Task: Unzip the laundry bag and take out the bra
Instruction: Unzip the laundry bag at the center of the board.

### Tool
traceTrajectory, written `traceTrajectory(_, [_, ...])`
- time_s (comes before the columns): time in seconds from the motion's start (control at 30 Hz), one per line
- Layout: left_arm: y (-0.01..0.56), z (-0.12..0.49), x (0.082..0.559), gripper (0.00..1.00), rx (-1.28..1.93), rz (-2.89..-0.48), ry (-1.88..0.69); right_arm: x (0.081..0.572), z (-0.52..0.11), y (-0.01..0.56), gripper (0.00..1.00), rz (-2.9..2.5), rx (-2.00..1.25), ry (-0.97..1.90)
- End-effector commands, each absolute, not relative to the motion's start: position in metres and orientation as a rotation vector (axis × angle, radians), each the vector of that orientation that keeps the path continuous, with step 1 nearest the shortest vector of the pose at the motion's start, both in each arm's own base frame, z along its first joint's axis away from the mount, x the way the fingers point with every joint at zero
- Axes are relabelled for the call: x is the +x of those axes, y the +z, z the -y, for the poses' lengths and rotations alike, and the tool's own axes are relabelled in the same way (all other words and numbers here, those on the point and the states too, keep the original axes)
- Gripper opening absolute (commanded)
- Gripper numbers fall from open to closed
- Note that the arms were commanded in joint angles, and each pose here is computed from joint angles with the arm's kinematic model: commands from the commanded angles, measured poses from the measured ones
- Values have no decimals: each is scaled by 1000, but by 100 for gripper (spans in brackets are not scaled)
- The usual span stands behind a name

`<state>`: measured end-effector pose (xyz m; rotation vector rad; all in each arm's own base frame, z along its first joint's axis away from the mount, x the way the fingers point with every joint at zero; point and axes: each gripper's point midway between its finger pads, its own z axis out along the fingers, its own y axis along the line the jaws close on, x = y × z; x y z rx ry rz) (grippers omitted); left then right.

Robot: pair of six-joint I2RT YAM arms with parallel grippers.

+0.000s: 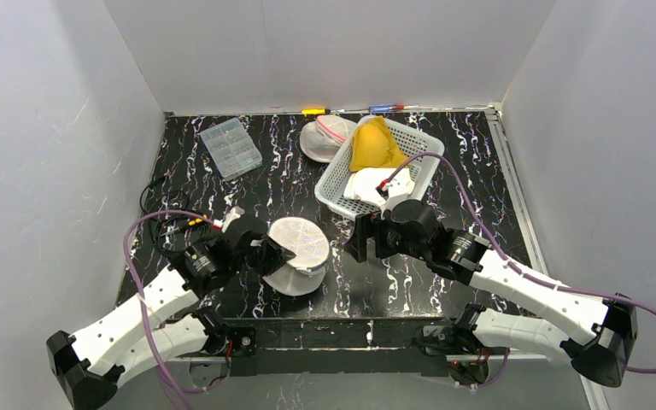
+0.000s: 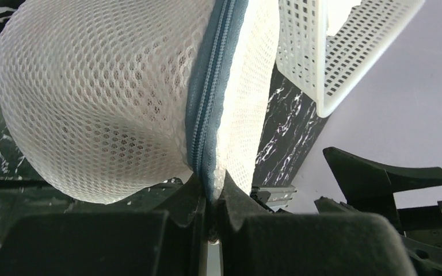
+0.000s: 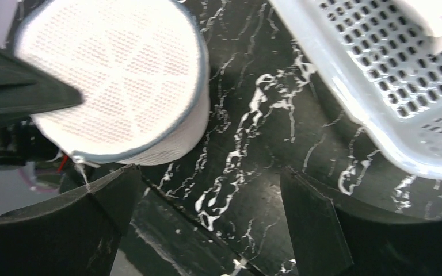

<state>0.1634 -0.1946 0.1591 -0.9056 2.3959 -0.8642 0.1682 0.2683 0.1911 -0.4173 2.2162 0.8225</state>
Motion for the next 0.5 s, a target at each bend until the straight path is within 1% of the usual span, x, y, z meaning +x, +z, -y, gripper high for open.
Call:
traceTrajectory(0.0, [167, 181, 159, 0, -986, -2433, -722, 186, -253, 210, 99, -2104, -330, 746])
traceTrajectory(0.07, [170, 177, 158, 0, -1035, -2426, -702, 185, -256, 230, 99, -2003, -250, 867])
traceTrajectory(0.17, [175, 172, 160, 0, -1063, -2387, -705, 177, -261, 257, 99, -1887, -273, 983])
traceTrajectory(0.33, [183, 168, 165, 0, -1018, -2344, -720, 171, -268, 248, 99, -1933, -321, 999])
traceTrajectory(0.47, [194, 175, 171, 0, -827, -2334, -749, 175, -262, 248, 99, -1928, -225, 1013])
